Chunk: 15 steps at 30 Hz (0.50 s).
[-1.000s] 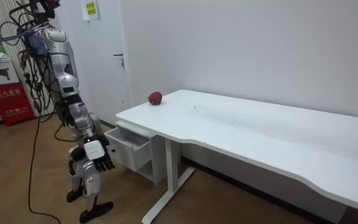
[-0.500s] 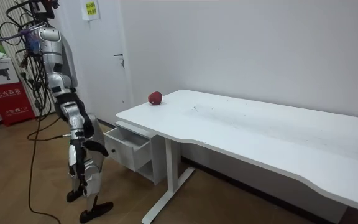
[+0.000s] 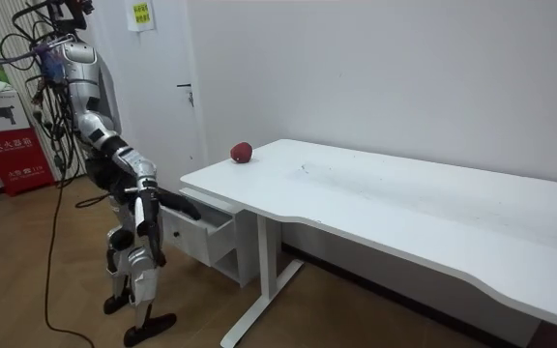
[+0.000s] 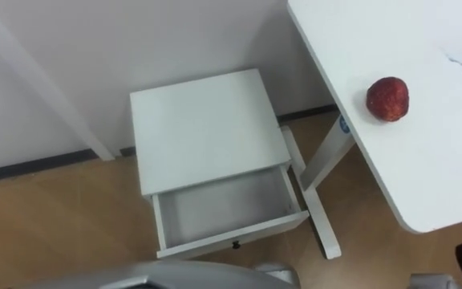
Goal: Put apple and close drawer
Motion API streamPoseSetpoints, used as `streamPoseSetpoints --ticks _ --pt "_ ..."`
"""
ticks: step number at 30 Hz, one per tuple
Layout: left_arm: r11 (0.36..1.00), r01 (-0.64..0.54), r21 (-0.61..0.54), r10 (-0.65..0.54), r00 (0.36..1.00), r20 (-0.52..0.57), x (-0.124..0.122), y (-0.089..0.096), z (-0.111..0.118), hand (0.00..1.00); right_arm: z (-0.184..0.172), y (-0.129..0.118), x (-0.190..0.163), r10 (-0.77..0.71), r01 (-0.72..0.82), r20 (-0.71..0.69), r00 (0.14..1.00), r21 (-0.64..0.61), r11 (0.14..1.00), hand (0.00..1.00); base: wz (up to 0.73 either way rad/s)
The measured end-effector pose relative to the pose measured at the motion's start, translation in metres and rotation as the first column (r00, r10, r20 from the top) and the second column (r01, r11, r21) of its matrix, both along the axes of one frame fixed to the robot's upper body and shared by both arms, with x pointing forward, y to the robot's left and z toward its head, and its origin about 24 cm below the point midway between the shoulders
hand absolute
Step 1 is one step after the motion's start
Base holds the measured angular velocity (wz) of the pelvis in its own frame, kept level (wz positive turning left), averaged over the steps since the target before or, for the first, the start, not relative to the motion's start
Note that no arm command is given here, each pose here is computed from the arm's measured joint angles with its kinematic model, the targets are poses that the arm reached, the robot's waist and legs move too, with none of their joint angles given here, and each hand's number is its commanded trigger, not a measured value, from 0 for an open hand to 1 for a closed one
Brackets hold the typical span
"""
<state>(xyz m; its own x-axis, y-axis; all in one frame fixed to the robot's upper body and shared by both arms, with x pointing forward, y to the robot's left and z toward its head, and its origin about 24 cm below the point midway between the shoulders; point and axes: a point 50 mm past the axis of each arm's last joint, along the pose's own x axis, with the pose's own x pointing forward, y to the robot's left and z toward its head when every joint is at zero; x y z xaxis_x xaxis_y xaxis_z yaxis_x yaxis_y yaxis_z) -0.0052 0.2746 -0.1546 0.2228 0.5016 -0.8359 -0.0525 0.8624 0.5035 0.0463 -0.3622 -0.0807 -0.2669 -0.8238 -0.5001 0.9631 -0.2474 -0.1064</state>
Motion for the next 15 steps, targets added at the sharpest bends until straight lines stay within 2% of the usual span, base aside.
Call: streamPoseSetpoints --ticks 2,4,8,15 --pt "1.000 0.023 -0.004 -0.022 1.000 0.012 0.005 -0.001 0.000 0.00 0.011 -0.004 0.011 0.000 0.002 0.035 0.999 -0.054 0.999 0.00 -0.16" --pt "0.999 0.040 -0.007 -0.040 0.999 0.034 0.009 -0.002 0.000 0.00 0.023 -0.005 0.024 0.059 -0.056 0.021 0.998 -0.141 0.988 0.00 -0.12" --pt "0.998 0.056 -0.011 -0.056 0.998 0.027 0.007 -0.002 0.000 0.00 0.041 -0.005 0.039 0.095 -0.087 0.024 0.995 -0.238 0.967 0.00 0.00" --pt "0.997 0.071 -0.012 -0.071 0.997 0.021 0.003 -0.003 0.000 0.00 0.078 -0.009 0.063 0.206 -0.196 -0.028 0.978 -0.458 0.867 0.00 0.01"
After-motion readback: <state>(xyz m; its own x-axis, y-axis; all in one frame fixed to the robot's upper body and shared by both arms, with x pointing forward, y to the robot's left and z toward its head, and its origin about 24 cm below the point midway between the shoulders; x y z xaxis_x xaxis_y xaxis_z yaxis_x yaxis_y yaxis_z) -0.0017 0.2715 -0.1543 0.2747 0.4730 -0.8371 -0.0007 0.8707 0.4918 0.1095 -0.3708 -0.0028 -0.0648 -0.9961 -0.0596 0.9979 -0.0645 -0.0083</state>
